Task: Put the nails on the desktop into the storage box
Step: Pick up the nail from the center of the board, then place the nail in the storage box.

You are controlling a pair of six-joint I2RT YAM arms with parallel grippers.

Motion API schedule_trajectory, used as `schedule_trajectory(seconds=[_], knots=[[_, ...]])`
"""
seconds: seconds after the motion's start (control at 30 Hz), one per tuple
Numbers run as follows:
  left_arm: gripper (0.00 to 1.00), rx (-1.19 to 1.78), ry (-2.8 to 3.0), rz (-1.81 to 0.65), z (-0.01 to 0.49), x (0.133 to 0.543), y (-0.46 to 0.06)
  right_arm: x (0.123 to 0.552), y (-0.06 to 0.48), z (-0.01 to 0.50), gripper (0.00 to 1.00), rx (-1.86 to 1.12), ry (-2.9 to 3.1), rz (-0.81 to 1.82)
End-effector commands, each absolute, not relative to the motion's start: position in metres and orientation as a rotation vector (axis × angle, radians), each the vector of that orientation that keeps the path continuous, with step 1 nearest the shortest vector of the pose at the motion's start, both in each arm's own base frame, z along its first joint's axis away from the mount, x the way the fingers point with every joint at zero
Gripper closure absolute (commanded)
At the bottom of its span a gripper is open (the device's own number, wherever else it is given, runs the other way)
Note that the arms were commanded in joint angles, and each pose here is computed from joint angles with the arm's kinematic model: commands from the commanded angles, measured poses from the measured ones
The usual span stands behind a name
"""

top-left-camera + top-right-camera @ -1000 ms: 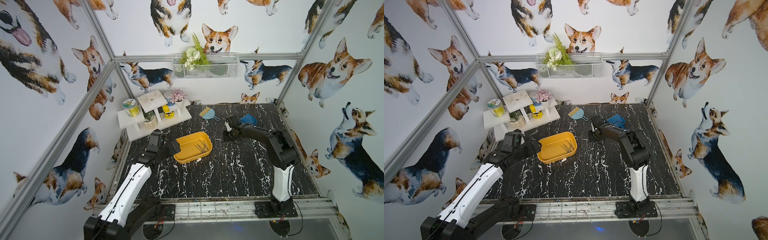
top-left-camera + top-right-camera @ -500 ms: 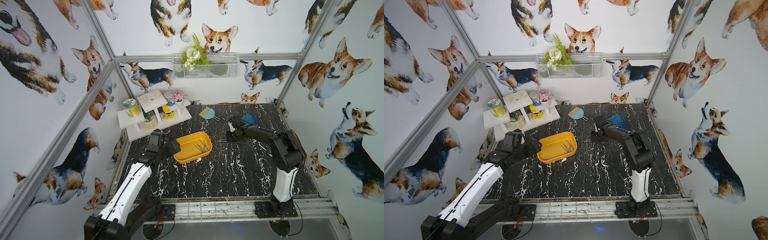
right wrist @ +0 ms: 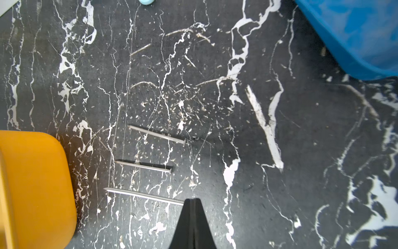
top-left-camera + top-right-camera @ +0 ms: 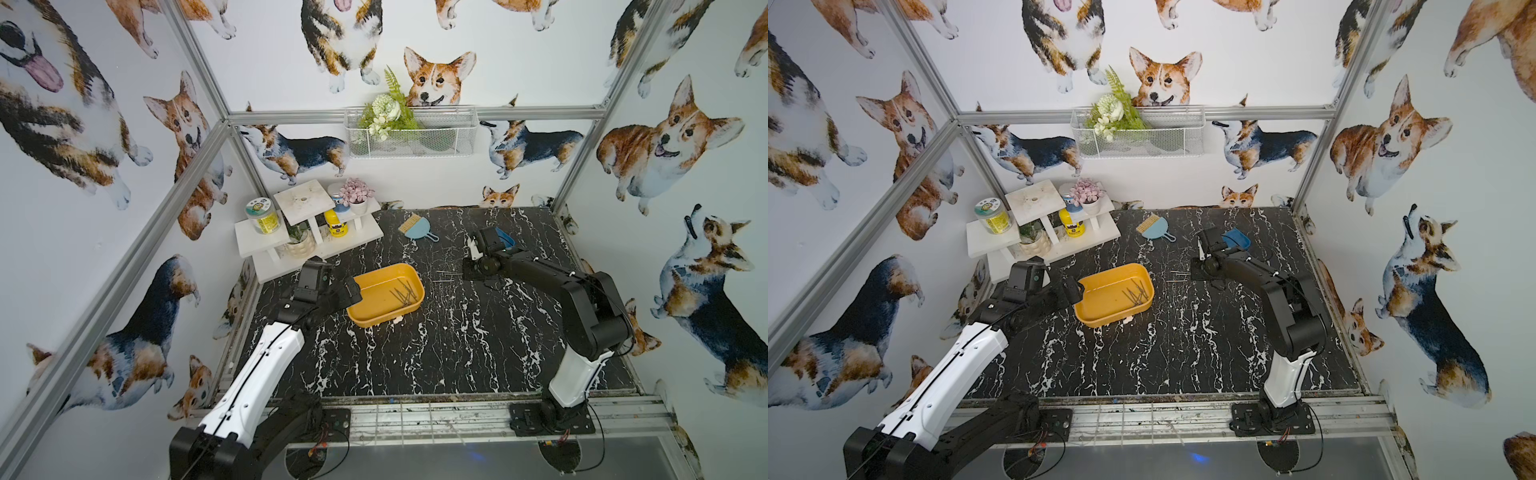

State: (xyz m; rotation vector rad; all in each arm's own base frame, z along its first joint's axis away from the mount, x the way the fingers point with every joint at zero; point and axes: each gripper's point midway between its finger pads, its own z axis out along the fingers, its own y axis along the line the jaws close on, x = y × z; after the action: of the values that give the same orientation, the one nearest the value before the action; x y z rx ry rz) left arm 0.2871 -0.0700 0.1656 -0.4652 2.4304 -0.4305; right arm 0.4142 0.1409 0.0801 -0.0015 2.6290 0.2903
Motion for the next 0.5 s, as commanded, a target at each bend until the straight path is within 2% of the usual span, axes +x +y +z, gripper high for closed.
schedule_trajectory(seconds=[0.0, 0.2, 0.47], knots=[[0.00, -0.454, 2.418, -0.435, 0.170, 0.290, -0.071, 0.408, 0.141, 0.087, 1.00, -0.021, 2.623, 0.304], [0.00, -0.457, 2.421, -0.436, 0.167, 0.290, -0.071, 0.402, 0.157, 0.111, 1.00, -0.049, 2.576, 0.368], [0.00, -0.472, 2.427, -0.427, 0.160, 0.288, -0.070, 0.388, 0.231, 0.145, 1.00, -0.207, 2.521, 0.455]])
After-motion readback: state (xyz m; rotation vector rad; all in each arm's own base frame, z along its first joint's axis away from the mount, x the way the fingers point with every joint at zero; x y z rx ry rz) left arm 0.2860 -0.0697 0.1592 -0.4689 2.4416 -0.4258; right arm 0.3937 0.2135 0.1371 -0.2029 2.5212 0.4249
